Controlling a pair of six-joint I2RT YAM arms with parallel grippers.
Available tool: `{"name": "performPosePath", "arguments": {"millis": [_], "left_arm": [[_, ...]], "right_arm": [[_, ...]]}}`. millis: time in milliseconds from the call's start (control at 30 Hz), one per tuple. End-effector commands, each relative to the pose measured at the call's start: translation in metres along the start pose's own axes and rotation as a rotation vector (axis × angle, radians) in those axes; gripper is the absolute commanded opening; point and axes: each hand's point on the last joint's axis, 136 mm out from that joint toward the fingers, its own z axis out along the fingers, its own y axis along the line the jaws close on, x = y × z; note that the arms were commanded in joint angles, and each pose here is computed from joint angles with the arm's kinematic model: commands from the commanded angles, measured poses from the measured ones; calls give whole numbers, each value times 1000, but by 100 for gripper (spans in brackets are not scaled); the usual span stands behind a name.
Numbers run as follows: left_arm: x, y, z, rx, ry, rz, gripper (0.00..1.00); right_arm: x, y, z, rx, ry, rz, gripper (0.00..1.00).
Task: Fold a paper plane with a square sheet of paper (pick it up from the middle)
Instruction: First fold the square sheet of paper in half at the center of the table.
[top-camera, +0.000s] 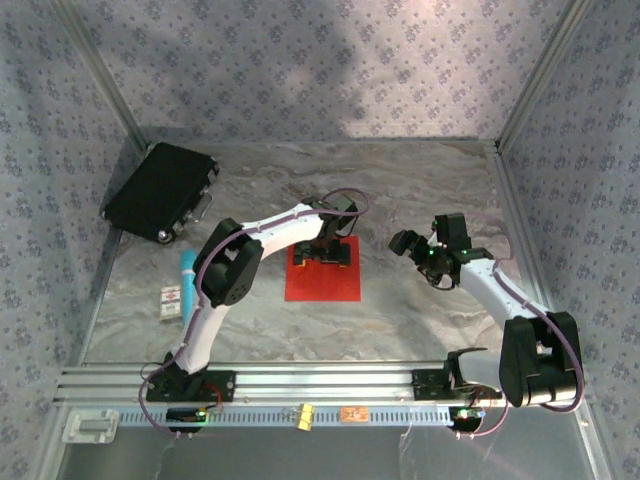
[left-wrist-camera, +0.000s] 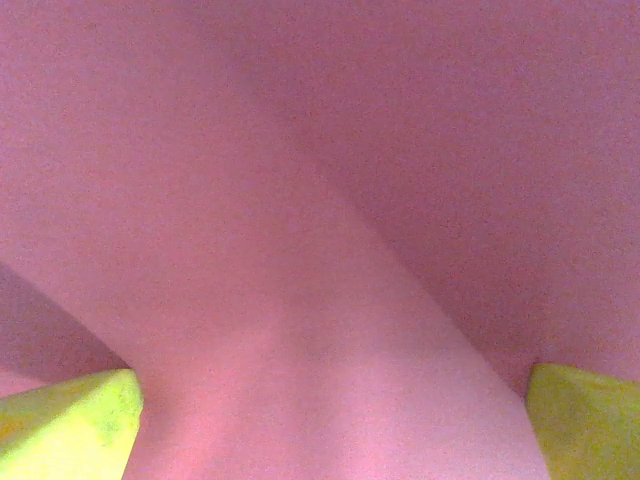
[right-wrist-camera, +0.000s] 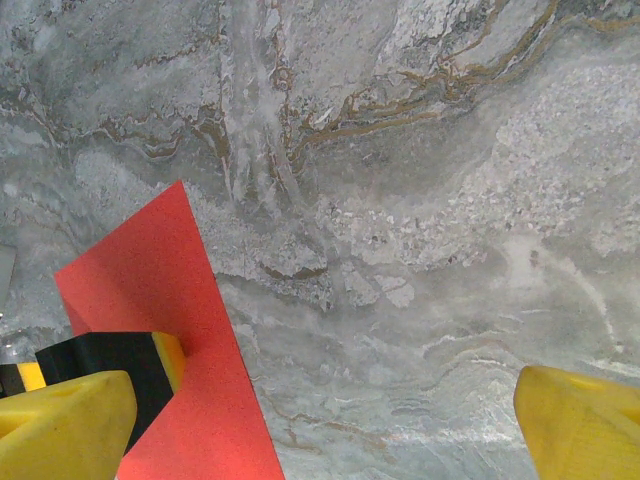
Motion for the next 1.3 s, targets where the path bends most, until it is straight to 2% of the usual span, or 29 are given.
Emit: {"name": "performPosePath", "arguments": {"millis": [0, 500, 733, 1000, 1267], "left_arm": [[23, 10, 28, -48, 84, 10, 97], [19, 5, 21, -43, 53, 26, 93], [14, 3, 13, -31, 13, 32, 83], [6, -3, -1, 26, -53, 47, 62], [2, -15, -12, 105, -88, 79, 48]], "right_arm": [[1, 0, -2, 10, 10, -8, 99], [2, 1, -3, 10, 11, -8, 99], [1, 2, -5, 7, 6, -8, 99], [-1, 2, -6, 12, -3, -5, 99], [-2, 0, -9, 26, -19, 2, 99]]}}
